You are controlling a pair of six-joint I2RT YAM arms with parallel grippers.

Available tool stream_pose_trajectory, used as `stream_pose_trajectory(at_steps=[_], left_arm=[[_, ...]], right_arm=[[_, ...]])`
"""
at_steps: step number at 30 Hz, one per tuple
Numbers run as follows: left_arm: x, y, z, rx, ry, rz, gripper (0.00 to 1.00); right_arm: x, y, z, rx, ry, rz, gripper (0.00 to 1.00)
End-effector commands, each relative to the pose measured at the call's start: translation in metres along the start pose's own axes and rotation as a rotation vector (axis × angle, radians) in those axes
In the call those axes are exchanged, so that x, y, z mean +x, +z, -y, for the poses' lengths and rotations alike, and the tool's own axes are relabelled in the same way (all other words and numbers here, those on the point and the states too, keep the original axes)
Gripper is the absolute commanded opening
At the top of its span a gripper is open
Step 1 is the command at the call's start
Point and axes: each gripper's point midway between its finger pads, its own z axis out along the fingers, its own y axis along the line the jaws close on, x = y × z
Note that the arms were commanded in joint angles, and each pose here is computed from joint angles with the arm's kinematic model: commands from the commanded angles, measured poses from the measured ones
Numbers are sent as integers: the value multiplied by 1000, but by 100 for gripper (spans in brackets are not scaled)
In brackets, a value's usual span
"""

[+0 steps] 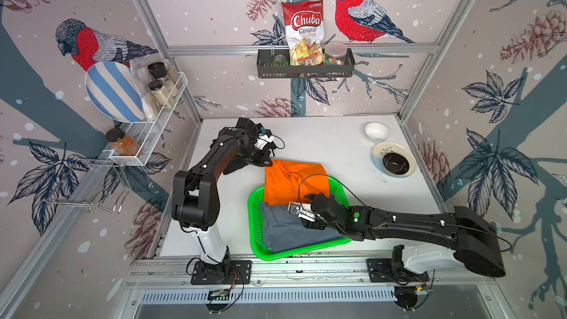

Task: Put the folded t-shirts into the basket
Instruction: Adjust the T-shirt in the bin.

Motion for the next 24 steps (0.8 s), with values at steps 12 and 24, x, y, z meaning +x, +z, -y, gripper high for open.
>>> stream_pose_trajectory(at_steps=[12, 24], left_arm=[[-5, 7, -10, -9, -7, 18, 0], [-4, 9, -12, -1, -9, 14, 0]], right_arm=[[4, 10, 19, 162, -195, -20, 81], [7, -8, 83, 321, -28, 36, 67]])
